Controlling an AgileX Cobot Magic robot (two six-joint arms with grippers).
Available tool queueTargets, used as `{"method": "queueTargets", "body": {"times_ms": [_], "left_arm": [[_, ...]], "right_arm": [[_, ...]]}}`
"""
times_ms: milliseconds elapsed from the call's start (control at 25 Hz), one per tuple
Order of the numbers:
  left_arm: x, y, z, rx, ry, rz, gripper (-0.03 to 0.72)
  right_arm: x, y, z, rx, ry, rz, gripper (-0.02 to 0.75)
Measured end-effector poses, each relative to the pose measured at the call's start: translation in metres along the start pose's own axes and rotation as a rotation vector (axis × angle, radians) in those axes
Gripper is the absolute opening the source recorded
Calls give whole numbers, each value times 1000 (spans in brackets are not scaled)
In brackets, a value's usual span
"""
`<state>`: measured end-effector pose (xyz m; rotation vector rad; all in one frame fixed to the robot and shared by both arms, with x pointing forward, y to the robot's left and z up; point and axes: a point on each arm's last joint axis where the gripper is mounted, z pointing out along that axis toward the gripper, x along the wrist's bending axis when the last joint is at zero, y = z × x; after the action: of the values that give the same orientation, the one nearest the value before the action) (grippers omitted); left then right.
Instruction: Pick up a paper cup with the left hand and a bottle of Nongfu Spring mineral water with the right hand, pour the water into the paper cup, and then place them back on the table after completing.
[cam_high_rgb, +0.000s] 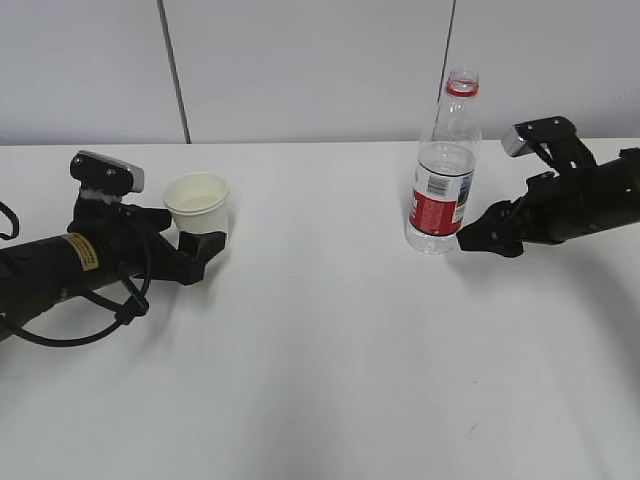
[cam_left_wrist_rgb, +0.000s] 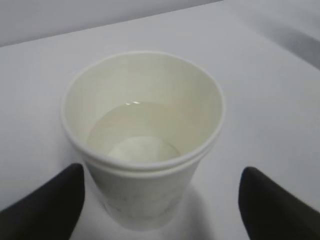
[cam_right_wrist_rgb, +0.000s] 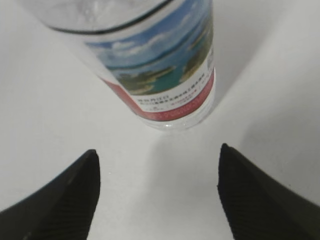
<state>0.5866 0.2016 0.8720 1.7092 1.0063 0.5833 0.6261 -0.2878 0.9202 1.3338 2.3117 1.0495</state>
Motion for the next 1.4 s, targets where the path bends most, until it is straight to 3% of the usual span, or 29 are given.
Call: {"method": "queueTargets", "body": {"times_ms": [360, 800, 1200, 1400], "left_arm": [[0, 0, 0, 2, 1, -39, 573], [-3, 6, -18, 20, 41, -69, 573], [1, 37, -47, 152, 178, -78, 573], [3, 53, -70, 218, 288, -152, 573]], "right_arm": [[7, 4, -29, -23, -108, -13, 536], [8, 9, -39, -44, -150, -3, 535], [9, 14, -46, -62, -173, -2, 535], [11, 20, -55, -88, -195, -9, 535]]}}
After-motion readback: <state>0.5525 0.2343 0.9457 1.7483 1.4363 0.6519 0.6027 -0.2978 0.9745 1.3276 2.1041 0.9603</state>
